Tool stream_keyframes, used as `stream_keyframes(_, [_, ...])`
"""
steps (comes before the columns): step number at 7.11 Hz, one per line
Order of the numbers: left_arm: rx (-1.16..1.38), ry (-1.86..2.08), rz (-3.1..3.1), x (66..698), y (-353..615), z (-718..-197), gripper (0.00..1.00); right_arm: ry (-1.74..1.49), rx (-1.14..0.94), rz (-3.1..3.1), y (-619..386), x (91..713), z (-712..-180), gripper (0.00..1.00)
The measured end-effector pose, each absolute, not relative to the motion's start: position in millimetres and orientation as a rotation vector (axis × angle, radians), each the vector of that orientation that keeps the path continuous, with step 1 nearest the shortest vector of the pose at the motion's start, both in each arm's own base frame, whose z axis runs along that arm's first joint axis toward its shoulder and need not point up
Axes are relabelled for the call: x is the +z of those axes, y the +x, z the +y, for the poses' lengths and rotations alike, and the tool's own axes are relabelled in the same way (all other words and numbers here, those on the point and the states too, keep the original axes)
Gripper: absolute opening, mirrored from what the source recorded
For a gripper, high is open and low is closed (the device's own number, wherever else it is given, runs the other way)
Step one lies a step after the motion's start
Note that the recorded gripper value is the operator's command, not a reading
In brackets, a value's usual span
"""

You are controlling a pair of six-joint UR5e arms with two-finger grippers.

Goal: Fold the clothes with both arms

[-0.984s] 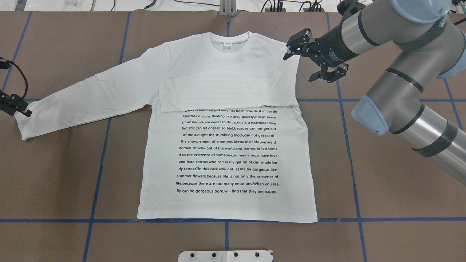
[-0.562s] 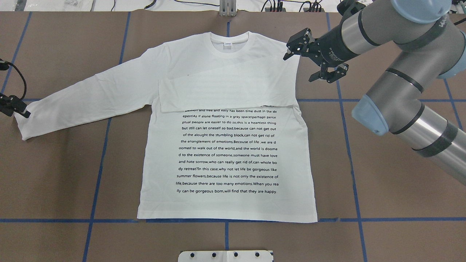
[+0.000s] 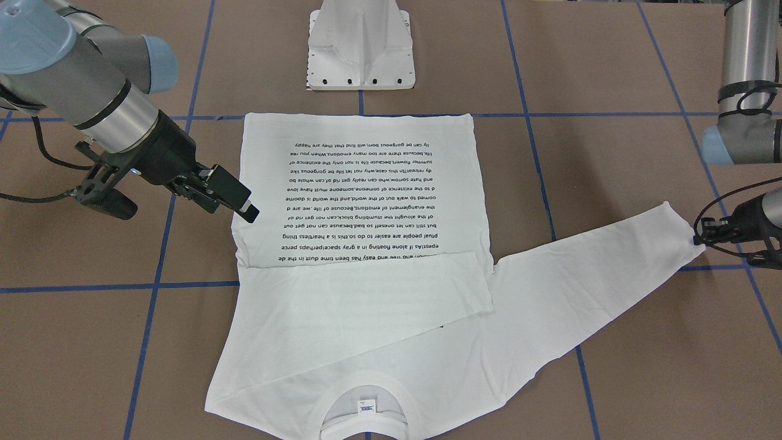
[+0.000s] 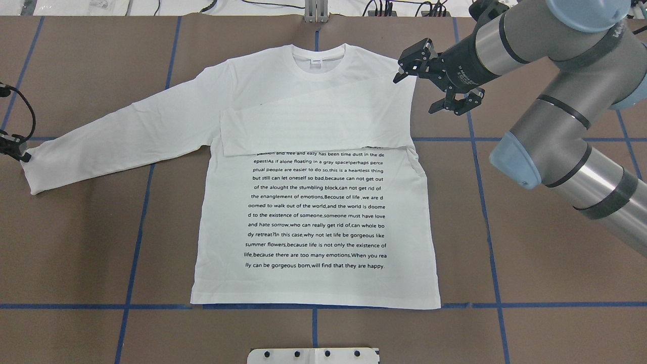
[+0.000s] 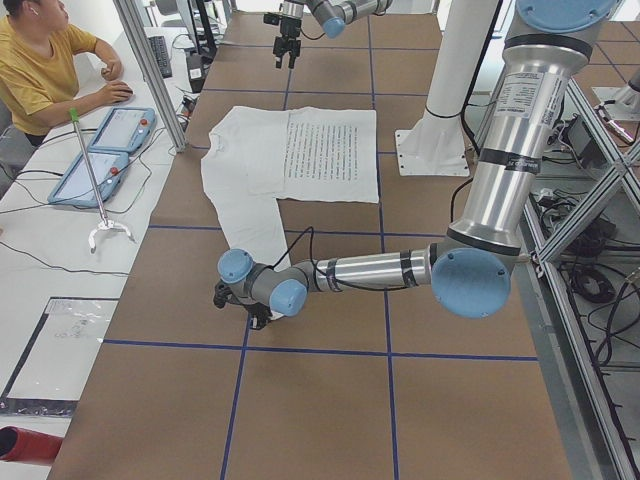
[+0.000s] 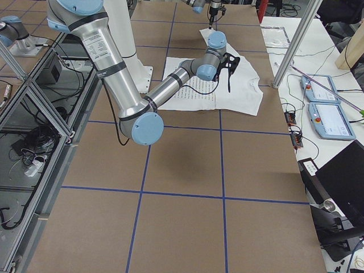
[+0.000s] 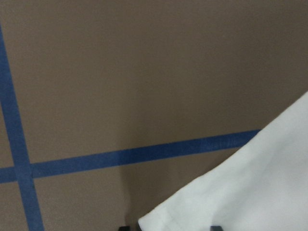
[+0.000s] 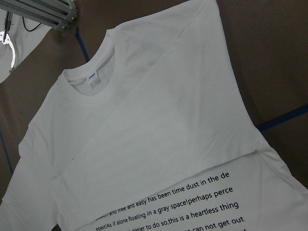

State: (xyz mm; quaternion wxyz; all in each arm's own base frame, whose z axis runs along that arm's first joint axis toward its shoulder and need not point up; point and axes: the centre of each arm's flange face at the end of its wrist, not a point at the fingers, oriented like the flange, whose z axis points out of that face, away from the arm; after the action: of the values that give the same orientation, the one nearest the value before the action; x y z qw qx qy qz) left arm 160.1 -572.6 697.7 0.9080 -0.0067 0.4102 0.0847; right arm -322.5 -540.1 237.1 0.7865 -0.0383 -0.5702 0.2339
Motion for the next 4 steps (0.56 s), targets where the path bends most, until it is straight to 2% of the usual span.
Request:
stream_keyframes(2, [0.180, 0.011, 0.860, 677.1, 161.4, -578.2, 0.00, -0.081, 0.507, -1.229, -320.8, 237.4, -540.4, 0.99])
stream_keyframes(4, [0.201, 0.056, 0.917, 606.6, 168.2, -590.2, 0.00, -0.077, 0.512, -1.235, -304.2, 241.3, -539.2, 0.99])
